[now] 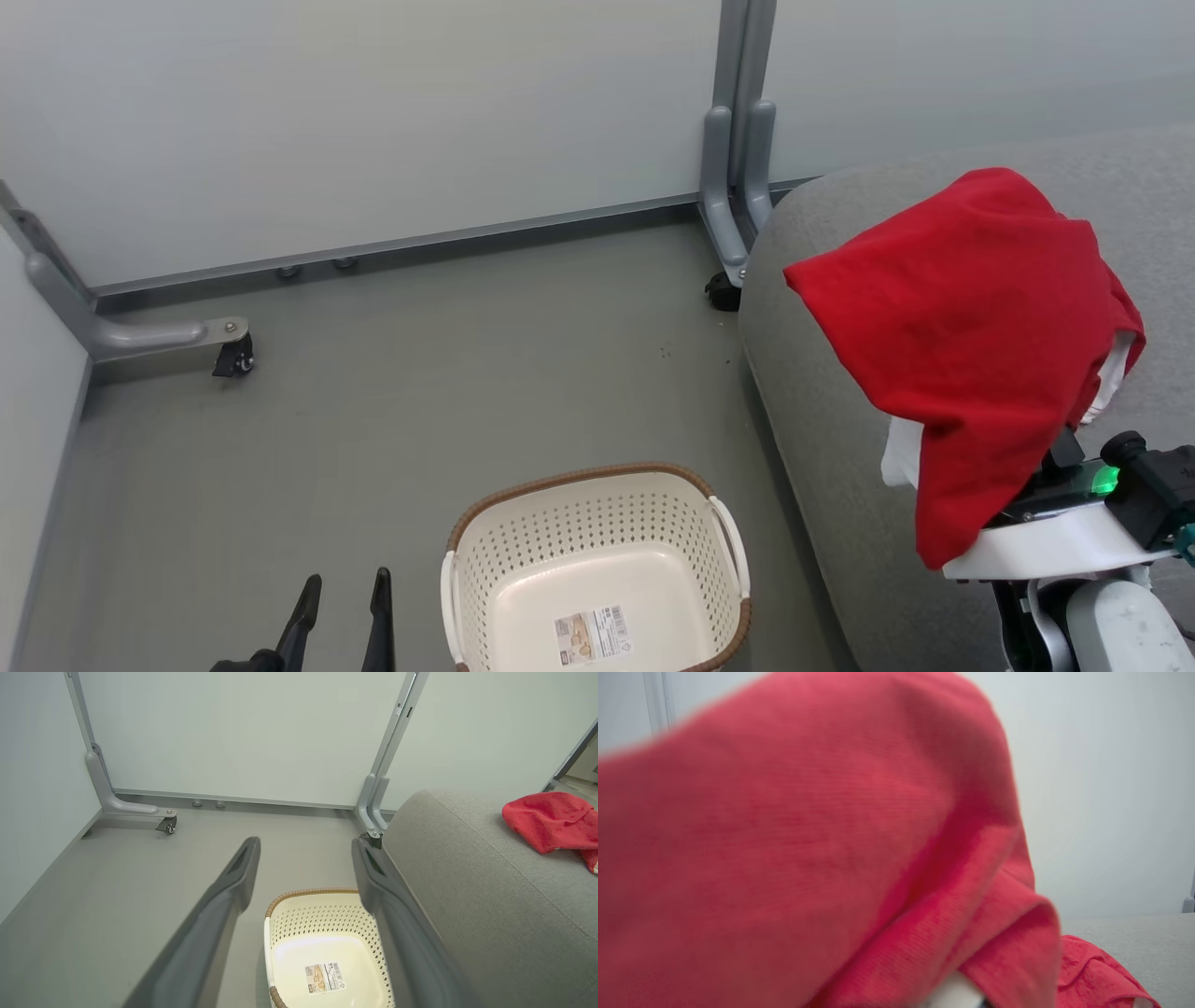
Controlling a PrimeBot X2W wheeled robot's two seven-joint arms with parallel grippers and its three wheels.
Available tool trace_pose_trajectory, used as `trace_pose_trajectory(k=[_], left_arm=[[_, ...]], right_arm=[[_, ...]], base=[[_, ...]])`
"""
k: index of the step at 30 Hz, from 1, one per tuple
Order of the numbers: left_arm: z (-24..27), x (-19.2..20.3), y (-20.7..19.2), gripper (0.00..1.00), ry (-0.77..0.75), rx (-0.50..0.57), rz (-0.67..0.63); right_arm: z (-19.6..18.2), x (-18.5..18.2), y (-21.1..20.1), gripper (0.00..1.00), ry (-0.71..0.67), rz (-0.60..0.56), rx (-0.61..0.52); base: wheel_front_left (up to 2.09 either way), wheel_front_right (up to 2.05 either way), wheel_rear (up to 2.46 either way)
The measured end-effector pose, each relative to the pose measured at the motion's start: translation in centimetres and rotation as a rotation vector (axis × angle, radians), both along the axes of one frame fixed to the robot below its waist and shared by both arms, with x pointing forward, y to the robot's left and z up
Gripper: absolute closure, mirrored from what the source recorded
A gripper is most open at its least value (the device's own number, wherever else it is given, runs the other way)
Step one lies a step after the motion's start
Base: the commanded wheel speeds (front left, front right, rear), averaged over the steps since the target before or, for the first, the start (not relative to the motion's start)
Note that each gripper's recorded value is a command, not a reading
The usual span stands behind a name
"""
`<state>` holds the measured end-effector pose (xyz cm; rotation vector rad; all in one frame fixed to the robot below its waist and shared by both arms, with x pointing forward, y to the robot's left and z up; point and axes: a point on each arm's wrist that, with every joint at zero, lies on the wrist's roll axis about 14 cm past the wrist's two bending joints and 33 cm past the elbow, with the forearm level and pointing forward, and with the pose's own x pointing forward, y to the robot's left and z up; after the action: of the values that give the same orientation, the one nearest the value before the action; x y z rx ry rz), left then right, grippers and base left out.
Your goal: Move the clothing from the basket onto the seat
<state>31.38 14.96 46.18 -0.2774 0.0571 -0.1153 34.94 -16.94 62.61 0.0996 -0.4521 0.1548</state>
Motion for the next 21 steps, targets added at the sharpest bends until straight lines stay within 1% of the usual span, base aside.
trace_pose_trajectory(k=[11,21], left_arm=[[0.3,2.0,-3.6,0.00,-0.005,-0.001,-0.119],[0.6,4.5,-9.3,0.00,-0.015,-0.005,-0.294]], right_arm=[[-0.1,-1.7,-4.4,1.00,0.001,-0.132,-0.011],[-0.2,-4.4,-9.1,1.00,0.010,-0.291,-0.012]], base=[[0.00,0.00,0.00],[0.00,0.00,0.00]])
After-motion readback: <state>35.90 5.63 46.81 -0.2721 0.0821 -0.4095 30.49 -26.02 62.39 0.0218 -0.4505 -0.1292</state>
